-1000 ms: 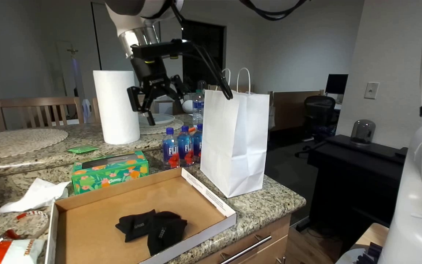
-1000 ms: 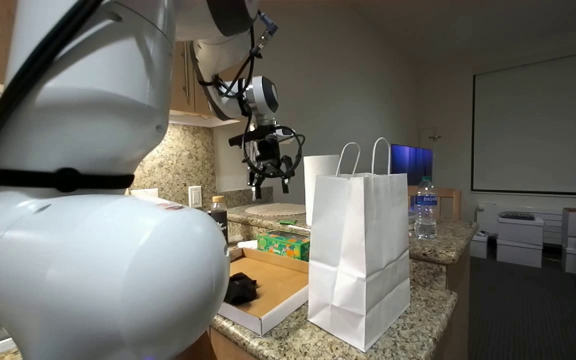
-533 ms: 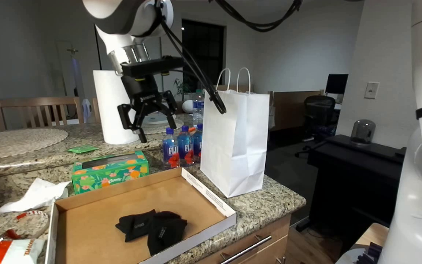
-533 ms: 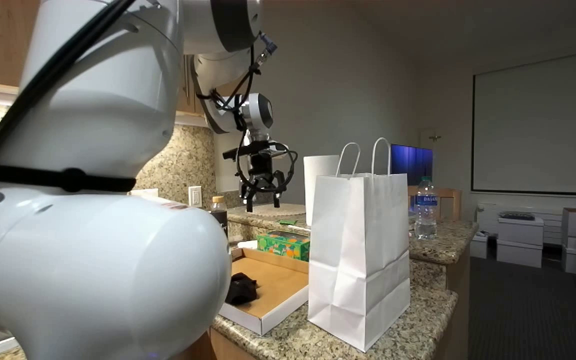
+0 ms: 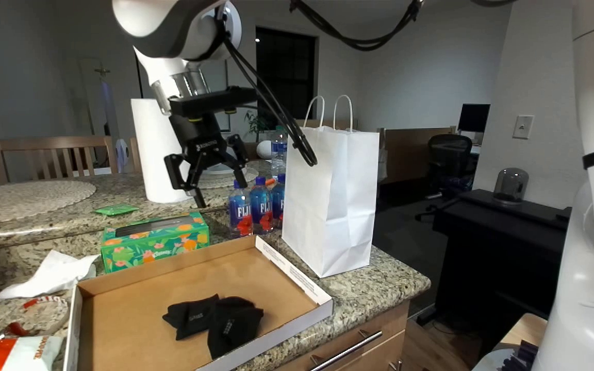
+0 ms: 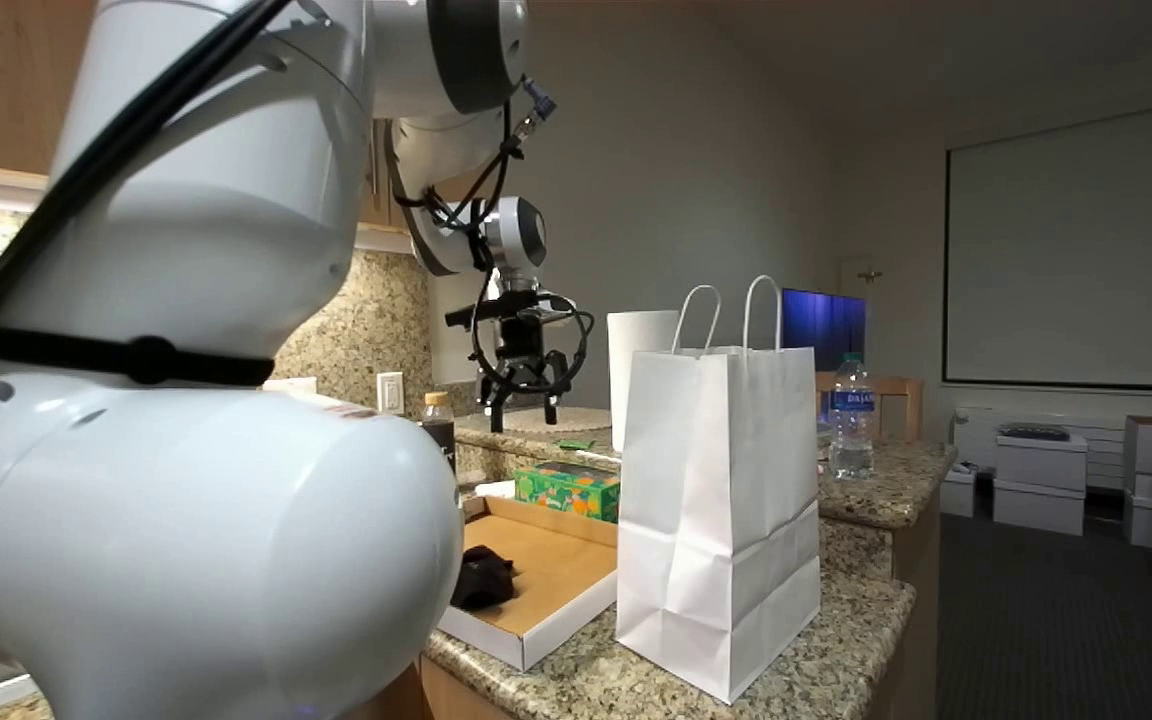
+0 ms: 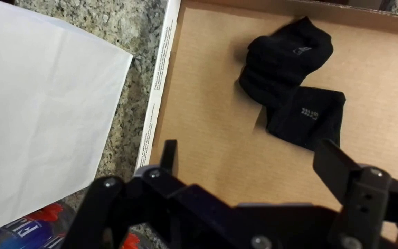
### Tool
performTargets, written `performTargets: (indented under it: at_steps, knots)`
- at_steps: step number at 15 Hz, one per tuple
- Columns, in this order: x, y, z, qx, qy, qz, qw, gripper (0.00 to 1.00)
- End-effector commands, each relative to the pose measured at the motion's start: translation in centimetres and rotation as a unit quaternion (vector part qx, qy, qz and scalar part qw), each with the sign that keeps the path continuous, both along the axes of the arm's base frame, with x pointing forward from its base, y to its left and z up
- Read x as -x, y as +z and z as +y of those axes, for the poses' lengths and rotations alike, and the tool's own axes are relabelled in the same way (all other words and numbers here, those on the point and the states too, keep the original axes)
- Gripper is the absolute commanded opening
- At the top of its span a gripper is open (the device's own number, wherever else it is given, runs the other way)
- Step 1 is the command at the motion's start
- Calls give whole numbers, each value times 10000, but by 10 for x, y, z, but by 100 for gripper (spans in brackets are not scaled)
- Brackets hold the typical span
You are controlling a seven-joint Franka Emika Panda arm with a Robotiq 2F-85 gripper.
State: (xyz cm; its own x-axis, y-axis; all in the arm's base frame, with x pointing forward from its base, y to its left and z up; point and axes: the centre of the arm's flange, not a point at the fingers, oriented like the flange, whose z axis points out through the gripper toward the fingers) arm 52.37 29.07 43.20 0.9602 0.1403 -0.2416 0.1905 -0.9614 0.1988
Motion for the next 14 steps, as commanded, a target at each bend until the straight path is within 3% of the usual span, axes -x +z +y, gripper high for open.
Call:
performTargets:
  at_steps: [1,9,14]
  knots:
    - [4,-6,0,-101,-110,-5,9999,100]
    - [8,-42,2,-489,-241,407,9977,100]
    - [25,-77,5,-844,-592,89,9946,100]
